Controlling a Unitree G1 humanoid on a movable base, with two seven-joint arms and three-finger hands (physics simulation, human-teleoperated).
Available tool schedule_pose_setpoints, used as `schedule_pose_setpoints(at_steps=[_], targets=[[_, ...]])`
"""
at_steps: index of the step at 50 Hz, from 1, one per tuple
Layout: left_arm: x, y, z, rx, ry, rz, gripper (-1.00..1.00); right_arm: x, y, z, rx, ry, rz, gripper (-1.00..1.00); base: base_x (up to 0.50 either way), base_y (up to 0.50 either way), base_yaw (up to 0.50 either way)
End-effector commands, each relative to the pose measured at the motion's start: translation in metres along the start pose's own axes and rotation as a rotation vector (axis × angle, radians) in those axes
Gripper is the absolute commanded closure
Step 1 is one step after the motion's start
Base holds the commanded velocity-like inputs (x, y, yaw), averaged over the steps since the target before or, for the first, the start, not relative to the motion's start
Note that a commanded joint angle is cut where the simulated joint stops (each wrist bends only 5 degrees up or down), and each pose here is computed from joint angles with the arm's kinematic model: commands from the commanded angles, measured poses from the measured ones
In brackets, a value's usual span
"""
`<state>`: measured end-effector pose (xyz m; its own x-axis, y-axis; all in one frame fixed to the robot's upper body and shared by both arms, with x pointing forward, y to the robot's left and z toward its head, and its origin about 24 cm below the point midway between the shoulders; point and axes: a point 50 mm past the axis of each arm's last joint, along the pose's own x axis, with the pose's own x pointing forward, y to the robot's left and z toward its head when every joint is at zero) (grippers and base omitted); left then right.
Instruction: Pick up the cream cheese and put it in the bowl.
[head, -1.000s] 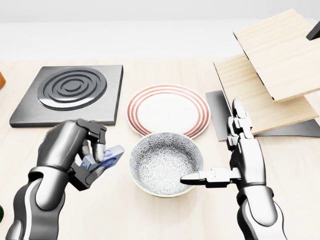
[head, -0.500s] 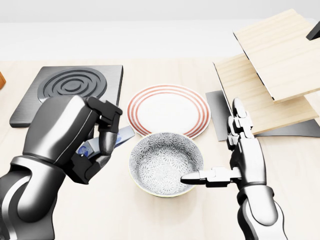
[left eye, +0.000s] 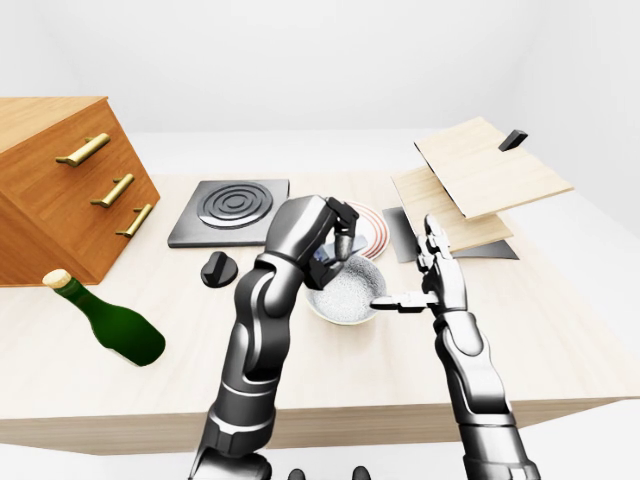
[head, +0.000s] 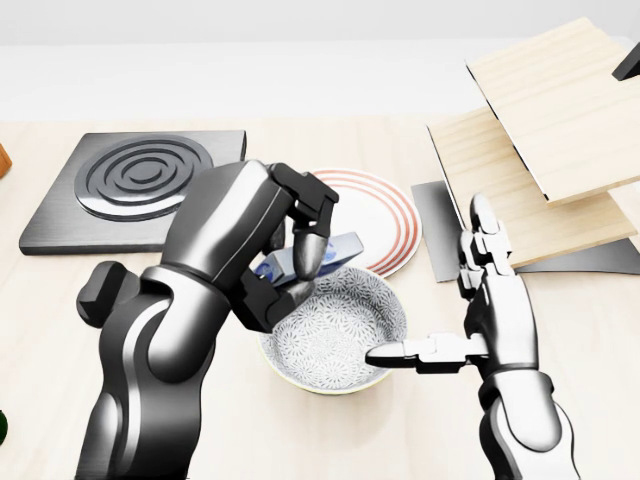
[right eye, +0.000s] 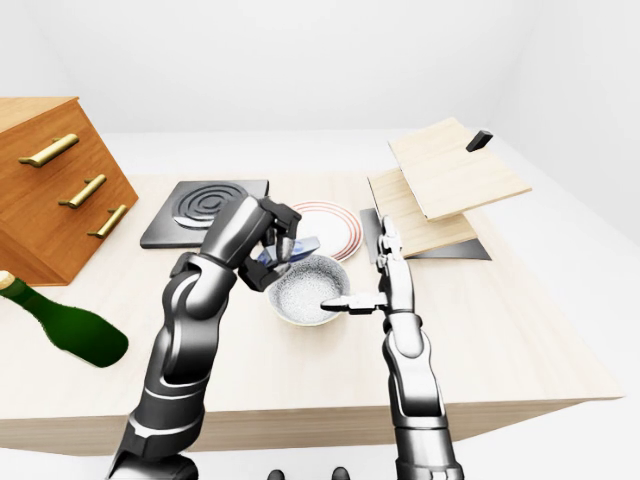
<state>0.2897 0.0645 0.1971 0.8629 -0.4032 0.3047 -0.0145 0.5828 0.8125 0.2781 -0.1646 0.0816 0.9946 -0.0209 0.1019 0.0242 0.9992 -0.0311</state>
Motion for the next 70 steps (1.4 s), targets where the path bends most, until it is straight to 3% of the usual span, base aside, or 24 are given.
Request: schedule_pose_setpoints(at_steps=[1,28,49,70], targets=[[0.017,-0.022,-0.001,-0.164,-0.009,0.006,1.0,0.001,-0.002,0.005,0.004,-0.019,-0.005,-1.0,0.0,0.0,0.0],[0.021,-0.071,-0.041,-0.268,0.187,-0.068,1.0,0.0,-0.003,0.007,0.007,-0.028,-0.005,-1.0,0.0,0.0,0.0],[0.03,-0.09,-0.064,-0.302,0.306,-0.104,1.0,0.001,-0.002,0.004,0.007,-0.018,-0.002,-1.0,0.0,0.0,0.0],[0.029,-0.088,-0.05,-0.275,0.247,-0.103,1.0,0.0,-0.002,0.005,0.009,-0.022,0.0,-1.0,0.0,0.0,0.0]])
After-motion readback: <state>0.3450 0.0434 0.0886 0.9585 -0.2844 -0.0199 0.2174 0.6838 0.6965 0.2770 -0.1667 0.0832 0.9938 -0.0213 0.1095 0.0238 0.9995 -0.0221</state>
